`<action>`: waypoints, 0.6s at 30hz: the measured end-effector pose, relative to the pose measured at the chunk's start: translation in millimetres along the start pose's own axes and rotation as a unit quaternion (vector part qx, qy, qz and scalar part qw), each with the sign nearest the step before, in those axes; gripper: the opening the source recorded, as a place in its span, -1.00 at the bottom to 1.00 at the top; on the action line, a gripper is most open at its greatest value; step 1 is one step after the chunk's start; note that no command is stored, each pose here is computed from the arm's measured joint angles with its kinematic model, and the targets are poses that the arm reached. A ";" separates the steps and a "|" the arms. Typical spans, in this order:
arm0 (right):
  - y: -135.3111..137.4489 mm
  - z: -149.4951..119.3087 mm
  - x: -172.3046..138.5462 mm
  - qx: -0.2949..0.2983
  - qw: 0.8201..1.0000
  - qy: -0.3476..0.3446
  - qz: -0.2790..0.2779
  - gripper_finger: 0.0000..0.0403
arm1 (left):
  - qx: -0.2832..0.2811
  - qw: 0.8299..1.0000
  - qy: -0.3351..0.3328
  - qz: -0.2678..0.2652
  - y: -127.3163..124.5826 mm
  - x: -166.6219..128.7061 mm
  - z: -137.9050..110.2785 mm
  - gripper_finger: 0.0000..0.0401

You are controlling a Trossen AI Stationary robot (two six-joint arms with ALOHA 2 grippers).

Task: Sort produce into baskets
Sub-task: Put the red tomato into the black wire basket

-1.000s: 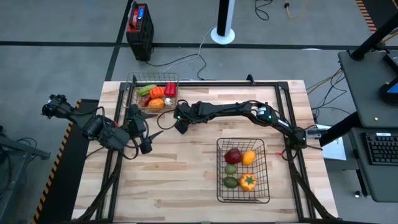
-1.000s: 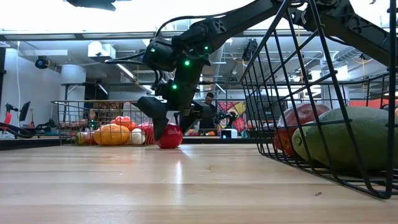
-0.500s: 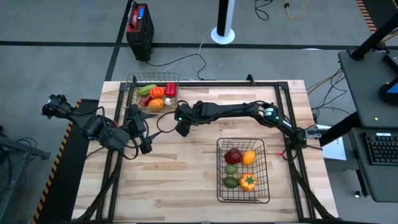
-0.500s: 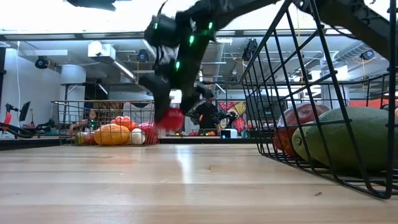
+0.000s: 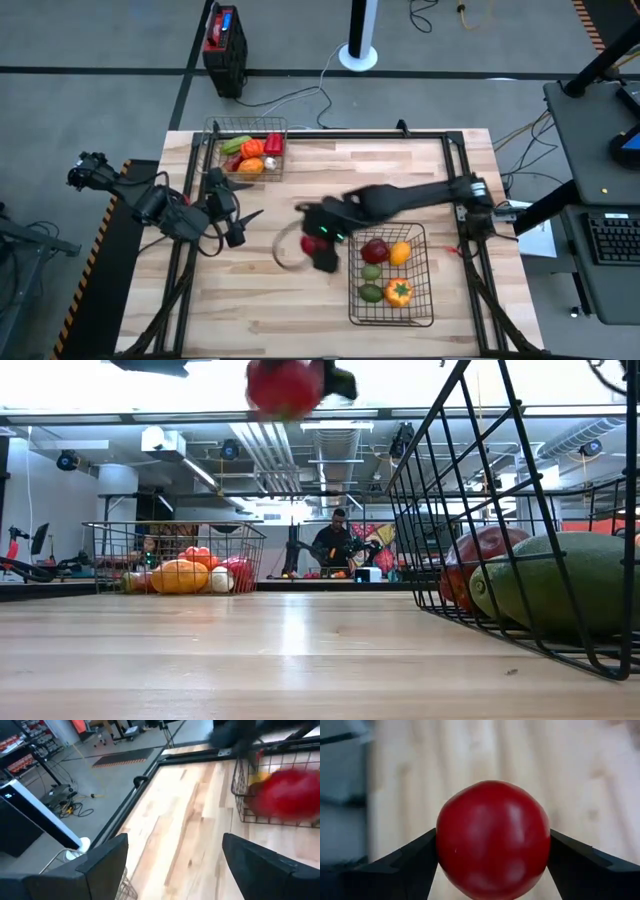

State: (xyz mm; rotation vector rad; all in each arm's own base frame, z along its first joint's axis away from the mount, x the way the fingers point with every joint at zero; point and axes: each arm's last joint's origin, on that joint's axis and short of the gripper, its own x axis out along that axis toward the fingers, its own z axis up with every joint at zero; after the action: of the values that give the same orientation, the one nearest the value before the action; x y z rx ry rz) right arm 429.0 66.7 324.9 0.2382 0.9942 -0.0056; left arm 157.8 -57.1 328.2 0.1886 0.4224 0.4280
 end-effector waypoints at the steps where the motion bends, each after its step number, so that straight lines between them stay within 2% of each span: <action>1: 9.1 -5.0 -9.8 0.000 1.000 0.008 0.012 0.56 | 0.002 1.000 0.001 0.001 0.4 -0.1 -0.4 0.53; 4: 33.8 -22.4 -30.2 0.008 0.999 0.040 0.033 0.58 | 0.002 1.000 -0.001 0.001 0.5 -0.3 0.2 0.53; 10: 73.8 -54.6 -73.1 0.067 0.994 0.073 0.054 0.57 | -0.003 1.000 -0.001 0.000 -0.1 0.0 0.6 0.53; 15: 94.7 -80.4 -81.5 0.110 0.987 0.115 0.019 0.58 | -0.014 1.000 -0.011 -0.003 -0.7 -0.1 3.3 0.53; 18: 105.8 -90.4 -86.3 0.092 0.991 0.092 -0.013 0.58 | -0.008 0.999 -0.014 -0.037 -6.0 2.2 5.9 0.53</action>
State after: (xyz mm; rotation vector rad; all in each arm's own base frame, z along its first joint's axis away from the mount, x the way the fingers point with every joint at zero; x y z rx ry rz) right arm 318.8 179.0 370.2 0.3996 1.1826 -0.1009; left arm 164.3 -62.0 331.1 0.1626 0.3962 0.3564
